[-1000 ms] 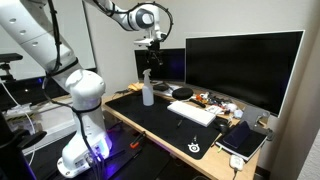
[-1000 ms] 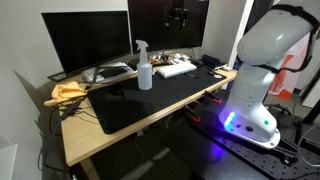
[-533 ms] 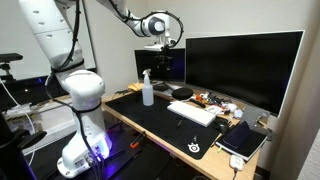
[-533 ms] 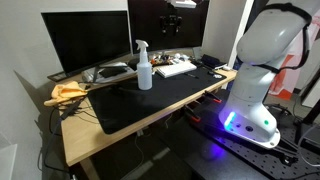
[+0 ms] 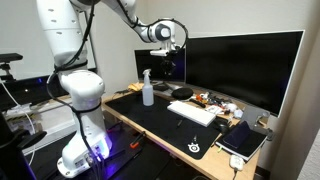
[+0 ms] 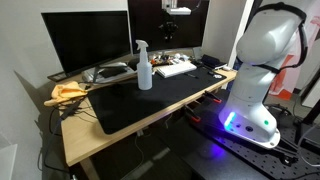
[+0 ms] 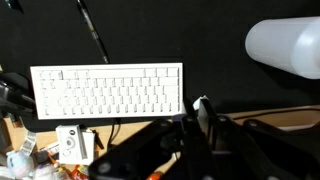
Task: Press the top left button on the keyboard.
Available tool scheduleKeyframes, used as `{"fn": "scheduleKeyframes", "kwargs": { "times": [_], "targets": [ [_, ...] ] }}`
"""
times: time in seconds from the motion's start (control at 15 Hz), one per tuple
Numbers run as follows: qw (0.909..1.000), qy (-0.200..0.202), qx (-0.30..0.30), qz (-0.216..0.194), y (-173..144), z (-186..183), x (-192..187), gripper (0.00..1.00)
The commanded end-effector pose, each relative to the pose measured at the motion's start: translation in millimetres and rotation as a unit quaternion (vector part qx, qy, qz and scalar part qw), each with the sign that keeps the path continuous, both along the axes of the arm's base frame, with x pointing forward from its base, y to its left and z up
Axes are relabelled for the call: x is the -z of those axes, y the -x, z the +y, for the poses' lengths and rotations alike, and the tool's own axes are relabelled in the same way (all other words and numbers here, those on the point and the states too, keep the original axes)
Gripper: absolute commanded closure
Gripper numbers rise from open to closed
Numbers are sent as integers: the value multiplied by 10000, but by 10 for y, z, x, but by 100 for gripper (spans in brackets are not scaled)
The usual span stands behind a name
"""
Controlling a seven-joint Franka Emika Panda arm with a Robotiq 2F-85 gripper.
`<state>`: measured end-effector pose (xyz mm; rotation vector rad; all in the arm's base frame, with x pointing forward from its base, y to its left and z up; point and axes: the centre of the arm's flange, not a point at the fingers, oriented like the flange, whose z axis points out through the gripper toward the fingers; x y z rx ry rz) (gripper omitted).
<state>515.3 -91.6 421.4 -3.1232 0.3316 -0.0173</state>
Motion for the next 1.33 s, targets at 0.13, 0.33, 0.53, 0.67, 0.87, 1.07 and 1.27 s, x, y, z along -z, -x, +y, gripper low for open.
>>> {"fn": "scheduleKeyframes", "kwargs": {
  "times": [0.13,0.33,0.53,0.67,0.87,1.07,1.27],
  "targets": [
    [9999,102,72,71,-33,-18,95,99],
    [9999,106,71,68,-42,-20,101,99],
    [9999,66,71,102,-55,4,137,100],
    [9998,21,86,154,-97,-12,198,100],
    [9996,34,173,239,-165,-51,335,100],
    [9990,10,246,386,-253,-99,510,100],
    [9983,10,327,477,-339,-137,660,100]
  ]
}}
